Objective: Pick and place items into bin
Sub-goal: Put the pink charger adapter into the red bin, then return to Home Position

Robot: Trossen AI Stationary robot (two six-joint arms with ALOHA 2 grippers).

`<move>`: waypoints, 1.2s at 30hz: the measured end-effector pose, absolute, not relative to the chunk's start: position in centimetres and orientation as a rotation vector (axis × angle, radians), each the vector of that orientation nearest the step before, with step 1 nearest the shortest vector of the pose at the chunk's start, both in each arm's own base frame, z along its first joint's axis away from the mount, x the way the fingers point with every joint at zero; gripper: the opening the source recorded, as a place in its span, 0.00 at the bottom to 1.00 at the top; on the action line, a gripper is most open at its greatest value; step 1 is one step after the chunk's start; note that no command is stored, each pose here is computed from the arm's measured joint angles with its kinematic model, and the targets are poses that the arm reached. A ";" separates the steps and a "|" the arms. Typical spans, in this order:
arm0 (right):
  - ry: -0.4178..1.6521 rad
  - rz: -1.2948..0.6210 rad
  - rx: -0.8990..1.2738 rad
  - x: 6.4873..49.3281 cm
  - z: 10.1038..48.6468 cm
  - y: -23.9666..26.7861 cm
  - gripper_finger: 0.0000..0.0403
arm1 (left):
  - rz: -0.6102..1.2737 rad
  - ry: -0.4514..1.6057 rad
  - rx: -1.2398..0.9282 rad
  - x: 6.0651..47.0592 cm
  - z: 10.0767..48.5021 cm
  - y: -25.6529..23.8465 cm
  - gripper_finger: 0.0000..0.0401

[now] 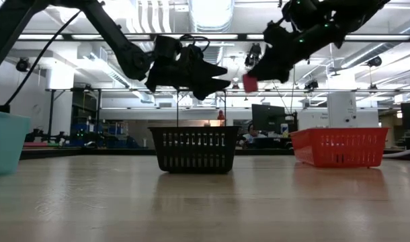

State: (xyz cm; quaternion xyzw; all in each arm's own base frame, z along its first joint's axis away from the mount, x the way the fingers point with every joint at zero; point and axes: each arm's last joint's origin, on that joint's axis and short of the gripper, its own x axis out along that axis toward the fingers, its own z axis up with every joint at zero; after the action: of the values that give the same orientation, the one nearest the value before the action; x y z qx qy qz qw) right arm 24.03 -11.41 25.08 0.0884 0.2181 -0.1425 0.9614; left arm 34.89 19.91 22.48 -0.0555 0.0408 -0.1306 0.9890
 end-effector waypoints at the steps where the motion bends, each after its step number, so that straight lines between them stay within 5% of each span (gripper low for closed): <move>1: 0.471 -0.291 0.200 23.6 25.1 -11.2 0.34 | -0.259 0.080 -0.109 34.8 22.6 19.9 0.73; 26: 1.054 -0.245 0.590 19.9 22.2 -5.3 0.34 | -0.201 0.072 -0.103 34.4 23.1 20.3 0.73; 36: 1.064 -0.217 0.623 19.9 22.1 -5.2 0.61 | -0.197 0.076 -0.107 34.3 23.1 20.4 0.73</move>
State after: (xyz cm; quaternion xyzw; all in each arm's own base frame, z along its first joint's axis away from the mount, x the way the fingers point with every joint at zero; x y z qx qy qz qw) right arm 19.95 -5.22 22.07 0.2914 0.4980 -0.1013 0.8104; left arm 34.34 20.45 23.09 -0.0533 0.0381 -0.0980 0.9930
